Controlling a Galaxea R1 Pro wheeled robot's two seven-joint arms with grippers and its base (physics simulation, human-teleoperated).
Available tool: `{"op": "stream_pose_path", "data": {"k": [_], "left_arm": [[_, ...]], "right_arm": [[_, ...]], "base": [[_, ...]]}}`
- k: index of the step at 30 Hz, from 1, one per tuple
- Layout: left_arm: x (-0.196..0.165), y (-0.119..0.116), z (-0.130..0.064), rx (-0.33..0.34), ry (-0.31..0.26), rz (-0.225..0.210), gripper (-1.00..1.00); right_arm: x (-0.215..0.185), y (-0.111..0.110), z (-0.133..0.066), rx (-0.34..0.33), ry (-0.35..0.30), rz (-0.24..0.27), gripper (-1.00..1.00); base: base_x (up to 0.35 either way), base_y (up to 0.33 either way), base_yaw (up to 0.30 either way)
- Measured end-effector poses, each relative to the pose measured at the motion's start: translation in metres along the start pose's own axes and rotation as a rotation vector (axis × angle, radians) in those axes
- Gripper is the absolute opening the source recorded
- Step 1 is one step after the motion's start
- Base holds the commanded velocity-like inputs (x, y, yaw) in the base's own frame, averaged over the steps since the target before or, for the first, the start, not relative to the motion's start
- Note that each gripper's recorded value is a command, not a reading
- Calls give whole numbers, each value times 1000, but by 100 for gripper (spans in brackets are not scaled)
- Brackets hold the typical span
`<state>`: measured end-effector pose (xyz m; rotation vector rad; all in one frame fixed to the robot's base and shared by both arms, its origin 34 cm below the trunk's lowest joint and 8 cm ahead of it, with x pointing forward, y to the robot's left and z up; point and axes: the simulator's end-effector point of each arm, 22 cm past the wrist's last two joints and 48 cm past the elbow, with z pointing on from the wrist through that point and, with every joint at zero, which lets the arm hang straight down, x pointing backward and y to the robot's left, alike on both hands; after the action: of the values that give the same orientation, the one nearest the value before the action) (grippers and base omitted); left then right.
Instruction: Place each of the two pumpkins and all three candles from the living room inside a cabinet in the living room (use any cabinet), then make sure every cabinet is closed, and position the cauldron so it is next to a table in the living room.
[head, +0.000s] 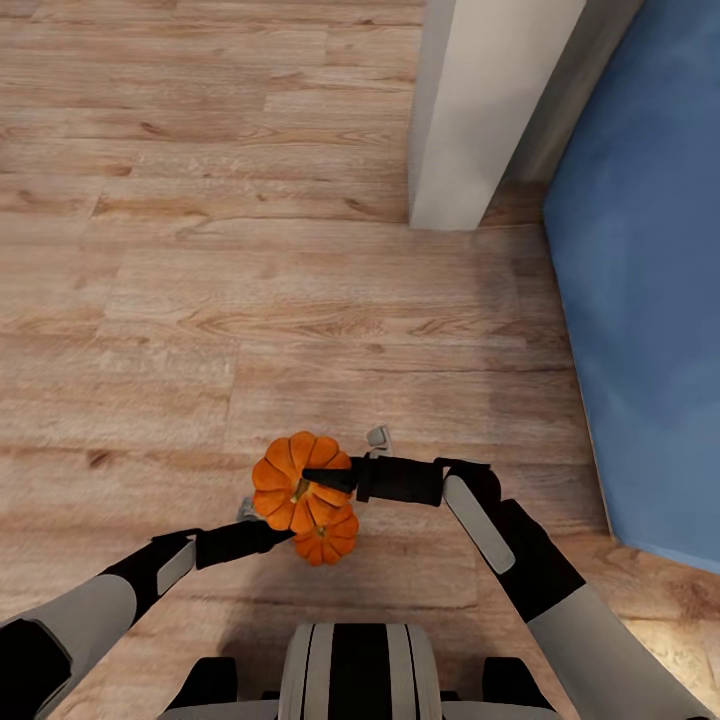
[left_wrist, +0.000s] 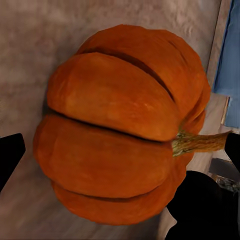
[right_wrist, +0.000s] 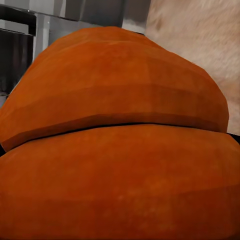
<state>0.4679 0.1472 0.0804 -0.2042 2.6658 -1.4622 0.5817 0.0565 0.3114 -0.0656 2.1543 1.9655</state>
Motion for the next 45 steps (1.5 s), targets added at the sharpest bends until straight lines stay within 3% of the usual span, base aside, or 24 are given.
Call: {"op": "stream_pose_path", "data": {"k": [4, 9, 28, 36, 45], "left_arm": [[-11, 4, -6, -8, -43, -11, 100], [-22, 5, -7, -9, -88, 19, 100], [-20, 10, -9, -26, -89, 12, 100], [-17, 34, -6, -148, -83, 7, 100], [-14, 27, 6, -139, -79, 3, 100]], "right_arm": [[0, 1, 0, -5, -1, 1, -100], [-1, 1, -1, -5, -3, 2, -100], [-1, 0, -1, 0, -3, 3, -100], [-1, 0, -1, 0, -3, 3, -100], [-1, -1, -1, 1, -3, 3, -100]], "base": [[0, 0, 0], [0, 0, 0], [0, 0, 0], [0, 0, 0], [0, 0, 0]]}}
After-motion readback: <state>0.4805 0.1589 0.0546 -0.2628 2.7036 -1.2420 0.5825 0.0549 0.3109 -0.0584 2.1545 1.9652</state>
